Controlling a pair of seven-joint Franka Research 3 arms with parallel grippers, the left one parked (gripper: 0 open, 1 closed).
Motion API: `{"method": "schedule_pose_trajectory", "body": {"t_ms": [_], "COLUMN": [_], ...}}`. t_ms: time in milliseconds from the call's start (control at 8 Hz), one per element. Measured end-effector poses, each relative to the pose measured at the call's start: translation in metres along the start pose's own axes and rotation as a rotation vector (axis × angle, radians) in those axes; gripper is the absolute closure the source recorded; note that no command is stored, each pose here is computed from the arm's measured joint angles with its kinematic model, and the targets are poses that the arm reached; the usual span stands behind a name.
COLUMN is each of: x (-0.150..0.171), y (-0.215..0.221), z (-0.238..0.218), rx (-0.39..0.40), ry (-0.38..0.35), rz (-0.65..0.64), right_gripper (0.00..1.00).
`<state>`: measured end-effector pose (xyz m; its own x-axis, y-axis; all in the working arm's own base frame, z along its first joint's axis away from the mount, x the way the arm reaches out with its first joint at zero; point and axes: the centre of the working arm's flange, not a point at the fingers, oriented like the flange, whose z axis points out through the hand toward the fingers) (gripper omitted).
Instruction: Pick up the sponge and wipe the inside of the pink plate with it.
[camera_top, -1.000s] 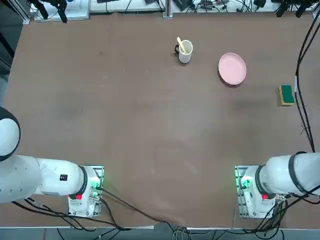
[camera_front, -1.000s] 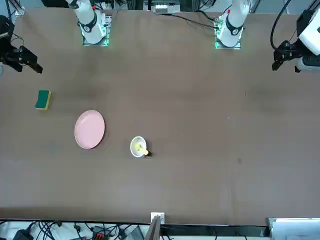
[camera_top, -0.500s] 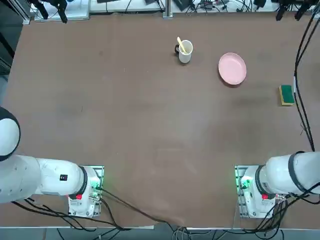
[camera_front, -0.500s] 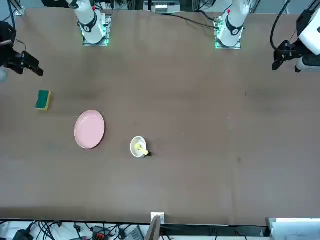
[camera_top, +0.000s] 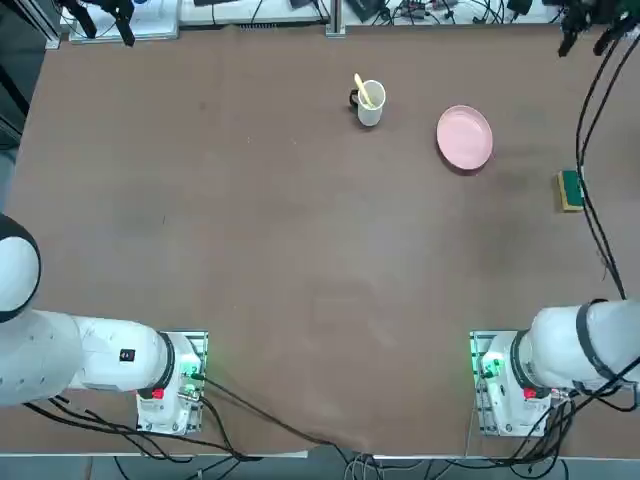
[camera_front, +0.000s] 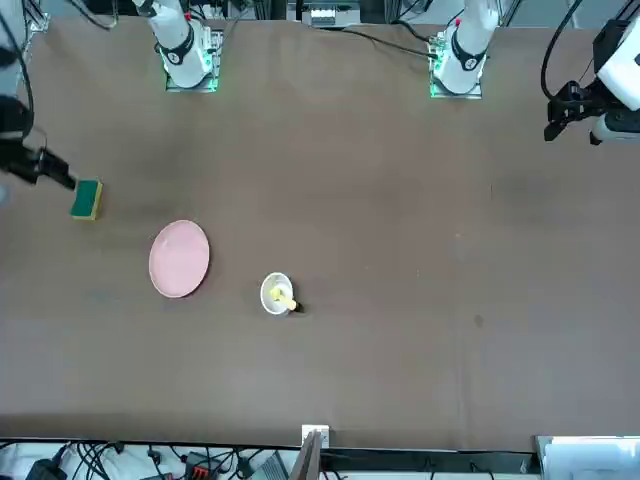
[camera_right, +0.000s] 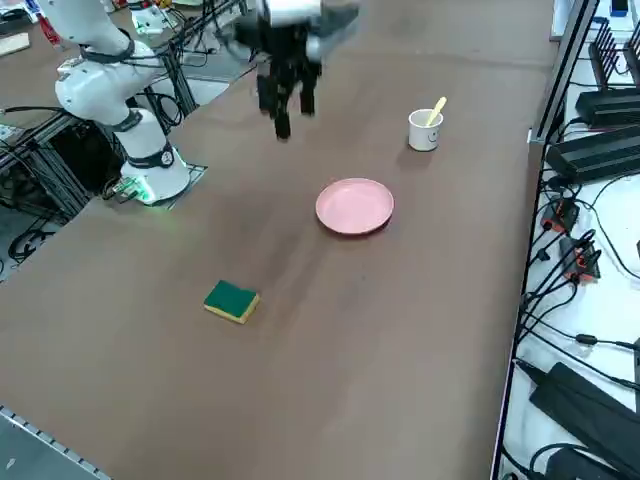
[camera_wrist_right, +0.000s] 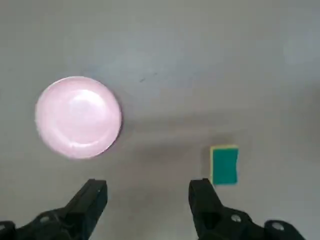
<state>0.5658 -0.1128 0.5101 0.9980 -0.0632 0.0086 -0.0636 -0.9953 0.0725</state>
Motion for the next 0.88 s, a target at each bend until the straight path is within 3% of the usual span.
{"method": "schedule_pose_trajectory", "body": {"t_ms": [250,875], "x": [-0.001,-0.019], "y": [0.052,0.118], "z": [0.073,0.222], "rx": [-0.007,0.037], "ry": [0.059,-0.046], "rz": [-0.022,0.034], "right_gripper": [0.00,0.00]}}
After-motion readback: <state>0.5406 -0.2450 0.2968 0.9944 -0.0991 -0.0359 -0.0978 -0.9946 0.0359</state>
